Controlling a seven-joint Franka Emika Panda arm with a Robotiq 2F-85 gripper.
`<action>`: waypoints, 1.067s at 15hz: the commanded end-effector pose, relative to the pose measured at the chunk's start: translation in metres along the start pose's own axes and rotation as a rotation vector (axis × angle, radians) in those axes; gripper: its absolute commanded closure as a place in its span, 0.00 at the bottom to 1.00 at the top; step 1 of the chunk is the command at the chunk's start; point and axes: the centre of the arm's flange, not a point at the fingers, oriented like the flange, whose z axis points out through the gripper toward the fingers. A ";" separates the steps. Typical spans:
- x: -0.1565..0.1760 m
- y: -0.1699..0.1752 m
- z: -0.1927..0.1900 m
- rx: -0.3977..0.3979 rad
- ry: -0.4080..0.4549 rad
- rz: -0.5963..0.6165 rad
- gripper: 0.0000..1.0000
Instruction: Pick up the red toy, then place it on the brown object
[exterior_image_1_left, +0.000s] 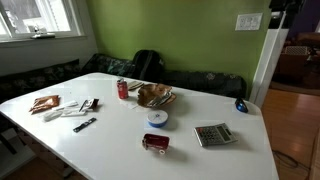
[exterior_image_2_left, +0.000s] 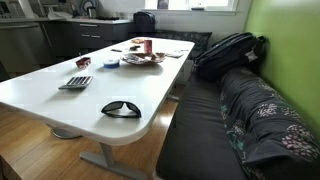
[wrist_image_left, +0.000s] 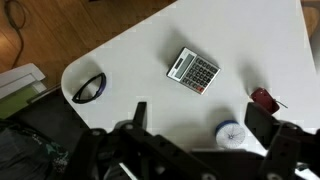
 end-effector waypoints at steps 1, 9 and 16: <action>0.004 0.004 -0.001 0.018 0.013 0.002 0.00; 0.122 0.021 0.036 -0.020 0.112 0.004 0.00; 0.153 0.003 0.096 -0.096 -0.042 -0.065 0.00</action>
